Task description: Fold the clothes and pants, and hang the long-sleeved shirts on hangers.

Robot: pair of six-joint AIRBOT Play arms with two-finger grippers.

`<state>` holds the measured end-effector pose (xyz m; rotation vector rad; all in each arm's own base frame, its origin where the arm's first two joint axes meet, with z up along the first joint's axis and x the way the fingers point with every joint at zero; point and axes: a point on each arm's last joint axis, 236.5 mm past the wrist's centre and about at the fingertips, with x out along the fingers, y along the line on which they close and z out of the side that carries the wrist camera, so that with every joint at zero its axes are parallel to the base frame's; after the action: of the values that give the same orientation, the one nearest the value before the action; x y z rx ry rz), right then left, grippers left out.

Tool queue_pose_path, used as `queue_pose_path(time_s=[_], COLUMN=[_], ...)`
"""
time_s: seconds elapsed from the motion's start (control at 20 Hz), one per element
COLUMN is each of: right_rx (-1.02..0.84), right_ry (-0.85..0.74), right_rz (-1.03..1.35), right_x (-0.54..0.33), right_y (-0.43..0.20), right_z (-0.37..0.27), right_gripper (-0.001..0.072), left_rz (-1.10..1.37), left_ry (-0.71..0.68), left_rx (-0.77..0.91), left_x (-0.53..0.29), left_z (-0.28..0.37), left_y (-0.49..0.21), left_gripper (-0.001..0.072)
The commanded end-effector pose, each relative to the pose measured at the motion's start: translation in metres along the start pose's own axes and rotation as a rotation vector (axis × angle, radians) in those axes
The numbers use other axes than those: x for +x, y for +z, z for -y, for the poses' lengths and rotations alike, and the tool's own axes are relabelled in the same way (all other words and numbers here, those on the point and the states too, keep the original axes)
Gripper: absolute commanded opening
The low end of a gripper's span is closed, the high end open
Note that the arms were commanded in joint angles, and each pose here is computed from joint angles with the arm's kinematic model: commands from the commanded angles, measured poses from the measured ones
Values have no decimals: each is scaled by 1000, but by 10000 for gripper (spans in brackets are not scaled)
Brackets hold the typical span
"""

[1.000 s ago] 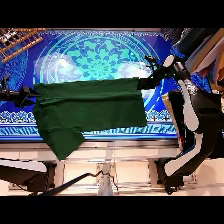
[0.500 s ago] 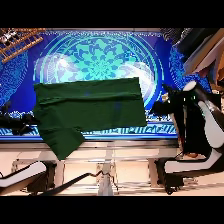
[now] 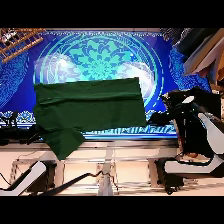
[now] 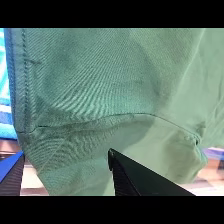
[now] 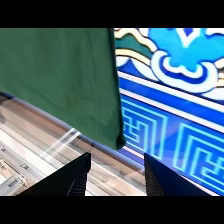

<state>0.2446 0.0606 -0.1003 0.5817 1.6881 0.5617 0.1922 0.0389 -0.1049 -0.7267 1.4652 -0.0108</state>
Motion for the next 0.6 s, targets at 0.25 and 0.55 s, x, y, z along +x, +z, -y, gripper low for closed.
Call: queue_pose_path(time_s=[0.25, 0.55], right_rx=[-23, -53], right_ry=[94, 119], right_rz=[117, 25], right_x=[3, 3], right_y=[27, 5], right_z=[-19, -30], right_gripper=[279, 16], left_rz=[37, -8], left_ry=[-29, -96], left_rx=[-43, -146], left_x=[27, 19], left_z=[-1, 13], left_y=[-10, -18], left_gripper=[461, 5])
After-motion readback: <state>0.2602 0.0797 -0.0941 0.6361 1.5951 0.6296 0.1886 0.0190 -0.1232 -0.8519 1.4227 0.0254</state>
